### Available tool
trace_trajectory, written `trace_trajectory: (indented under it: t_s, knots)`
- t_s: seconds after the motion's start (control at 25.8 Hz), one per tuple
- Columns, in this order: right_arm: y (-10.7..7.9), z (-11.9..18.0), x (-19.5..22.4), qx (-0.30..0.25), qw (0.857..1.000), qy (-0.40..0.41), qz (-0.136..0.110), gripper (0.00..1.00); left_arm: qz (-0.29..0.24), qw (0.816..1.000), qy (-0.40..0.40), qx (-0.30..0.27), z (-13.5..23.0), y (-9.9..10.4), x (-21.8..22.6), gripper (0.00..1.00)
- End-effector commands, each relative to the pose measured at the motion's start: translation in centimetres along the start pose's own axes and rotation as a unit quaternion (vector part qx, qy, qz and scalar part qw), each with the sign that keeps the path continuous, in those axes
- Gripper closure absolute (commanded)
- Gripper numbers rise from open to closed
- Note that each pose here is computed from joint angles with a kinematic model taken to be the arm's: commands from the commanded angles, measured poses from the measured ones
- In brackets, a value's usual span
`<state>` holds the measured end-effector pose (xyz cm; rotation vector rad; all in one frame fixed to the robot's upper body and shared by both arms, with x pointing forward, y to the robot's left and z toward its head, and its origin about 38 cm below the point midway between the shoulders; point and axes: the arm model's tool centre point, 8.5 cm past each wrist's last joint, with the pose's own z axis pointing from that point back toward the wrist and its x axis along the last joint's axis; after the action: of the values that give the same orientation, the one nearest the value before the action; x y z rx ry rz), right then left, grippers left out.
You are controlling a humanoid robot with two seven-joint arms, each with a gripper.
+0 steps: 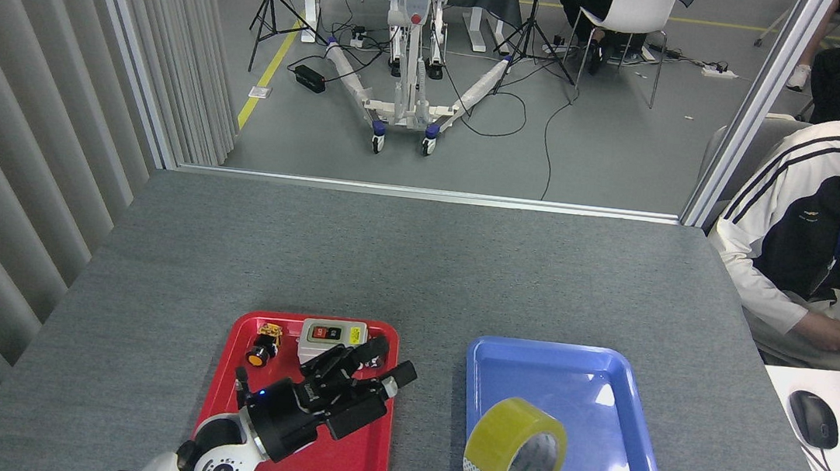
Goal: Place and move tape with both arms
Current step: 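Withdraw the left gripper and lower the tape into the blue tray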
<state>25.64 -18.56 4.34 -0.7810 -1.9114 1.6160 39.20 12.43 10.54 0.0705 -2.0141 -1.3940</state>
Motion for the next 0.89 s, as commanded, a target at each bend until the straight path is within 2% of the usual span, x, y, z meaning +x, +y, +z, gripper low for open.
trace_trajectory:
  t_s: [0.0, 0.16, 0.23, 0.35, 0.43, 0.54, 0.81, 0.85]
  knots:
    - [-0.3, 0.9, -2.4, 0.006, 0.998, 0.049, 0.026, 1.00, -0.023, 0.996, 0.028, 0.085, 3.5, 2.6, -0.9, 0.01]
    - [-0.8, 1.7, -5.4, 0.017, 0.995, 0.085, 0.051, 1.00, -0.050, 0.984, 0.136, 0.100, 9.7, 3.0, -2.9, 0.01]
    - [-0.3, 2.3, -6.7, 0.046, 0.992, 0.113, 0.044, 1.00, -0.115, 0.972, 0.185, 0.087, 12.2, 3.1, -3.8, 0.01]
    - [0.9, 2.3, -8.6, 0.137, 0.980, 0.141, 0.039, 1.00, -0.215, 0.938, 0.262, 0.073, 14.3, 2.2, -3.7, 0.01]
    - [1.9, 2.4, -9.4, 0.222, 0.963, 0.146, 0.031, 1.00, -0.256, 0.917, 0.298, 0.063, 15.0, 1.2, -3.0, 0.01]
    - [2.7, 2.6, -10.1, 0.298, 0.941, 0.160, 0.014, 1.00, -0.274, 0.913, 0.298, 0.050, 15.1, 0.4, -2.6, 0.01]
    - [2.8, 1.3, -10.2, 0.313, 0.937, 0.153, 0.013, 0.99, -0.278, 0.910, 0.299, 0.068, 15.7, 0.3, -2.3, 0.01]
    - [3.0, 1.3, -10.0, 0.320, 0.935, 0.152, 0.011, 0.83, -0.277, 0.910, 0.300, 0.067, 15.8, 0.2, -2.3, 0.01]
